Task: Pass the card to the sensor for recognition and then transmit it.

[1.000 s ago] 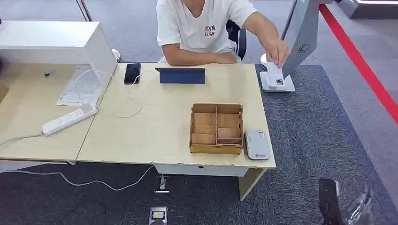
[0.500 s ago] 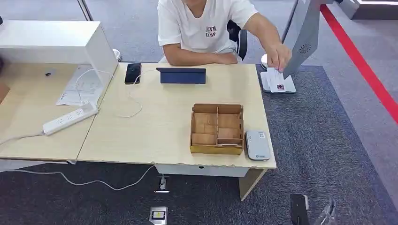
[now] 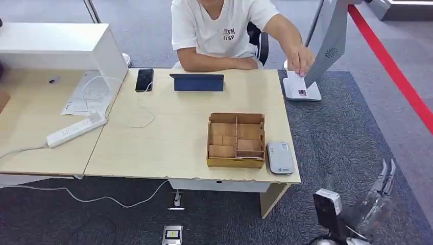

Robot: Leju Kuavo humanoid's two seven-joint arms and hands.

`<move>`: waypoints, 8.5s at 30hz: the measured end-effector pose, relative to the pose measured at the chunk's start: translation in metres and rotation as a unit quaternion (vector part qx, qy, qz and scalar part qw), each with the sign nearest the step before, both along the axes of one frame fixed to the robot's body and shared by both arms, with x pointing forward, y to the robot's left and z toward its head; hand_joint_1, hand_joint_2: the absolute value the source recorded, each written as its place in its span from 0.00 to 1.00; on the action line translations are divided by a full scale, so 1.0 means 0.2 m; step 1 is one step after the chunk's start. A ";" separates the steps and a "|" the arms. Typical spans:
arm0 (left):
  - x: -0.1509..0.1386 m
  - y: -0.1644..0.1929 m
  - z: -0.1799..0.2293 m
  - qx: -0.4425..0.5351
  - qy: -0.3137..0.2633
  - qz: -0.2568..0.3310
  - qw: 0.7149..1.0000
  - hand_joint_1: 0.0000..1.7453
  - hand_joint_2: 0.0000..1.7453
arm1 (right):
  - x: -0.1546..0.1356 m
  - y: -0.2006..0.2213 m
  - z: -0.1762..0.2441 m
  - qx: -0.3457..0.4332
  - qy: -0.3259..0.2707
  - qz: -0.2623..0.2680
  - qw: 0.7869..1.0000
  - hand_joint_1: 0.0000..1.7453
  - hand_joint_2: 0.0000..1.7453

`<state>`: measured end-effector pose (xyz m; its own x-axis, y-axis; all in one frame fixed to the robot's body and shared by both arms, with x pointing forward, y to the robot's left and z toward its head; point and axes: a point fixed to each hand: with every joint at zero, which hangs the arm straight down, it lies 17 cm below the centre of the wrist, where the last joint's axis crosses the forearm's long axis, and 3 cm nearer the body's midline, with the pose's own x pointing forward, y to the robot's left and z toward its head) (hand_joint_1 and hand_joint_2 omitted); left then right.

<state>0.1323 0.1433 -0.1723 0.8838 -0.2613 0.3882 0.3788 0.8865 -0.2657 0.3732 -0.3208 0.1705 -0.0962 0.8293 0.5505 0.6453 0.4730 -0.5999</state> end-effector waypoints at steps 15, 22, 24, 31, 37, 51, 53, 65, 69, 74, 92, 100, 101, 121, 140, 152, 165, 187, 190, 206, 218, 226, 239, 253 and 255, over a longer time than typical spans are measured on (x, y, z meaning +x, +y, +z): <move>0.01 -0.04 0.03 -0.008 -0.009 -0.093 0.996 0.00 0.00 | 0.18 0.22 0.55 -0.093 -0.013 -0.105 0.990 0.00 1.00; 0.03 -0.03 0.03 -0.007 -0.009 -0.095 0.995 0.00 0.00 | 0.20 0.45 0.56 -0.156 -0.029 -0.037 0.987 0.00 1.00; 0.03 -0.03 0.03 -0.007 -0.007 -0.101 0.995 0.00 0.00 | 0.23 0.47 0.54 -0.171 -0.015 -0.033 0.985 0.00 1.00; 0.04 -0.03 0.03 -0.006 0.000 -0.122 0.993 0.00 0.00 | 0.33 0.58 0.46 -0.234 0.025 -0.002 0.972 0.00 1.00; 0.07 -0.03 0.04 -0.005 0.001 -0.135 0.991 0.00 0.00 | 0.36 0.59 0.36 -0.278 0.055 0.008 0.959 0.00 1.00; 0.10 -0.03 0.03 0.000 0.002 -0.142 0.990 0.00 0.00 | 0.41 0.61 0.35 -0.334 0.071 0.018 0.940 0.00 1.00; 0.10 -0.03 0.03 -0.001 0.002 -0.143 0.990 0.00 0.00 | 0.42 0.61 0.36 -0.337 0.070 0.018 0.939 0.00 1.00; 0.10 -0.04 0.03 0.002 0.002 -0.147 0.989 0.00 0.00 | 0.45 0.61 0.38 -0.342 0.073 0.023 0.937 0.00 1.00; 0.10 -0.04 0.03 -0.001 0.005 -0.142 0.990 0.00 0.00 | 0.45 0.63 0.39 -0.339 0.073 0.029 0.938 0.06 1.00; 0.09 -0.04 0.02 0.000 0.006 -0.140 0.990 0.00 0.00 | 0.45 0.65 0.38 -0.339 0.073 0.036 0.937 1.00 1.00; 0.09 -0.04 0.02 -0.001 0.007 -0.136 0.991 0.00 0.00 | 0.45 0.68 0.34 -0.331 0.074 0.054 0.939 1.00 1.00; 0.09 -0.04 0.02 -0.002 0.006 -0.139 0.990 0.00 0.00 | 0.45 0.68 0.33 -0.329 0.073 0.055 0.940 1.00 1.00; 0.09 -0.04 0.02 -0.002 0.006 -0.139 0.990 0.00 0.00 | 0.45 0.68 0.33 -0.329 0.071 0.055 0.940 1.00 1.00; 0.10 -0.01 0.01 0.003 0.008 -0.138 0.990 0.00 0.00 | 0.41 0.43 0.15 -0.279 0.127 0.039 0.951 1.00 1.00; 0.11 -0.01 0.00 -0.001 0.017 -0.119 0.993 0.00 0.00 | 0.50 0.24 -0.18 -0.280 0.273 0.017 0.920 1.00 1.00; 0.13 -0.03 0.01 0.001 0.010 -0.132 0.991 0.00 0.00 | 0.67 0.28 0.01 -0.278 0.257 0.010 0.925 1.00 1.00; 0.13 -0.03 0.00 0.004 0.007 -0.139 0.990 0.00 0.00 | 0.71 0.27 -0.02 -0.277 0.280 0.006 0.919 1.00 1.00; 0.13 -0.03 -0.01 0.004 0.010 -0.138 0.990 0.00 0.00 | 0.66 0.27 -0.32 -0.274 0.350 0.019 0.896 1.00 1.00; 0.13 -0.03 -0.01 0.005 0.009 -0.139 0.990 0.00 0.00 | 0.65 0.26 -0.36 -0.278 0.362 0.018 0.890 1.00 1.00; 0.15 -0.03 -0.02 0.014 0.008 -0.151 0.988 0.00 0.00 | 0.59 0.16 -0.47 -0.296 0.401 -0.002 0.867 1.00 1.00; 0.17 -0.03 -0.01 0.013 0.009 -0.148 0.989 0.00 0.00 | 0.67 0.06 -0.37 -0.299 0.406 -0.030 0.863 1.00 1.00; 0.18 -0.05 -0.01 0.011 0.008 -0.145 0.989 0.00 0.00 | 0.72 0.06 -0.32 -0.292 0.401 -0.031 0.868 1.00 1.00; 0.18 -0.05 -0.01 0.010 0.011 -0.145 0.989 0.00 0.00 | 0.78 0.06 -0.30 -0.268 0.409 -0.028 0.872 1.00 1.00; 0.20 -0.07 -0.02 0.014 0.011 -0.163 0.987 0.00 0.00 | 0.79 0.06 -0.47 -0.230 0.440 -0.023 0.868 1.00 1.00; 0.21 -0.06 -0.02 0.015 0.010 -0.166 0.986 0.00 0.00 | 0.79 0.05 -0.50 -0.224 0.443 -0.023 0.868 1.00 1.00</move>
<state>0.1743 0.1303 -0.1758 0.7555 -0.5482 0.3586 0.6439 0.7223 -0.2523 0.5304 -0.3100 0.0715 0.2397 0.9708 0.0131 -0.1519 0.0508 -0.9871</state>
